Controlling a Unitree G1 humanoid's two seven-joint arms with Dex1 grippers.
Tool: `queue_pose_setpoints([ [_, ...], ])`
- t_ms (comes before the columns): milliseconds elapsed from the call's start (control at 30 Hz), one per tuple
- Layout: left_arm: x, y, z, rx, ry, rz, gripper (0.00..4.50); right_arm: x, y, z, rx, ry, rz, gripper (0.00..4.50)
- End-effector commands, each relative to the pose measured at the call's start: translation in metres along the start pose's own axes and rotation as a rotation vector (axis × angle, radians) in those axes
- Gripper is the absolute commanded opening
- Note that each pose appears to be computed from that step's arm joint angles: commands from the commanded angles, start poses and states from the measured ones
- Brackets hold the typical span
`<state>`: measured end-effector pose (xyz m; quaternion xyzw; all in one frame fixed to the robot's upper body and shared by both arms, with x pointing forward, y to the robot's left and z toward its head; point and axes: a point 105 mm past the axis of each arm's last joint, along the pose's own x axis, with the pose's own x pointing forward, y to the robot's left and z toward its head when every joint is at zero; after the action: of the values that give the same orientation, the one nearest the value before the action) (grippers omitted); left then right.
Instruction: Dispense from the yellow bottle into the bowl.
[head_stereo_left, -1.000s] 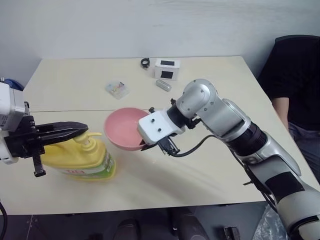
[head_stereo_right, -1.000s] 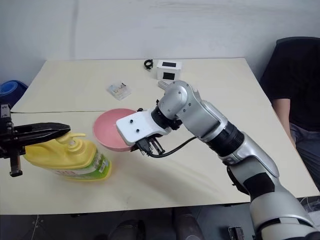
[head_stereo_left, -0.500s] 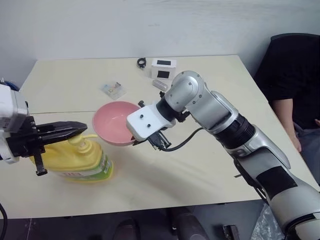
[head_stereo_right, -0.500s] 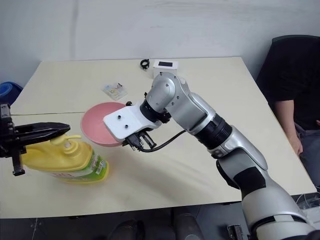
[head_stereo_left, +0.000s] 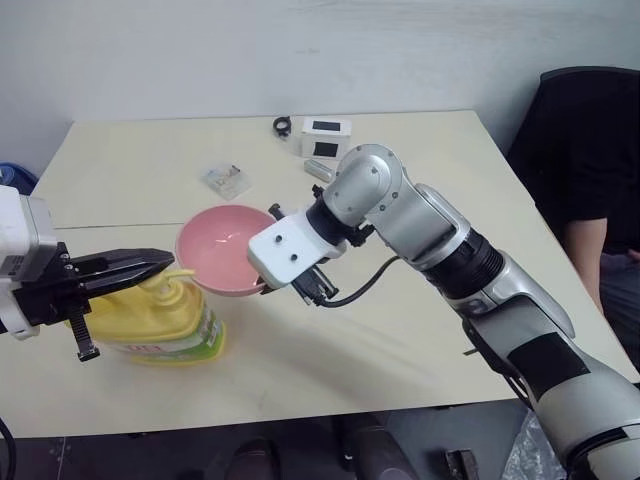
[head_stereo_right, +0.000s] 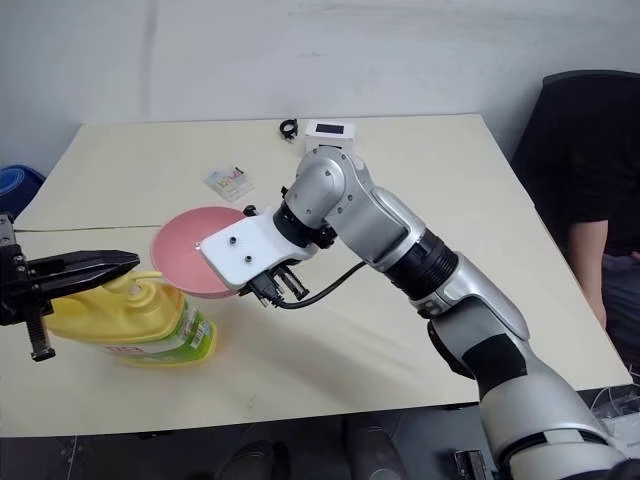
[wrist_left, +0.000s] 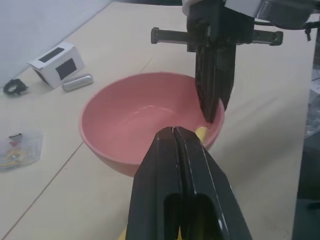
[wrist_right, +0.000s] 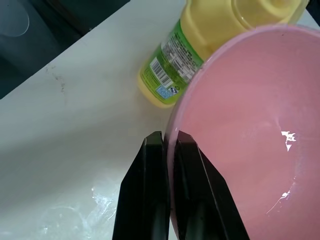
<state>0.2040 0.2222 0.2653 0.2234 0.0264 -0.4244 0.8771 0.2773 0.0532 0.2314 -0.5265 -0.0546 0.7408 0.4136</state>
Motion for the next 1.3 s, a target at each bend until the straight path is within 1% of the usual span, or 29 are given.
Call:
queue_pose_setpoints([
  [33,0.003,-0.002,-0.013,-0.017,0.042,0.008,0.04,-0.007,-0.006,0.014,-0.066,-0.017,-0.013,0.0],
  [333,0.008,-0.01,-0.032,-0.01,0.105,-0.031,0.04,-0.008,-0.006,0.018,-0.089,-0.024,-0.002,0.0],
  [767,0.015,-0.008,-0.039,0.01,0.134,-0.052,0.04,-0.008,-0.003,0.037,-0.128,-0.081,0.056,0.0],
  [1033,0.017,-0.007,-0.044,0.021,0.16,-0.064,0.04,-0.008,-0.004,0.04,-0.129,-0.094,0.062,0.0],
  [1233,0.018,-0.009,-0.052,0.027,0.196,-0.077,0.04,-0.007,-0.006,0.041,-0.137,-0.098,0.06,0.0],
  [1300,0.017,-0.005,-0.05,0.037,0.194,-0.063,0.04,-0.007,-0.008,0.041,-0.136,-0.098,0.053,0.0],
])
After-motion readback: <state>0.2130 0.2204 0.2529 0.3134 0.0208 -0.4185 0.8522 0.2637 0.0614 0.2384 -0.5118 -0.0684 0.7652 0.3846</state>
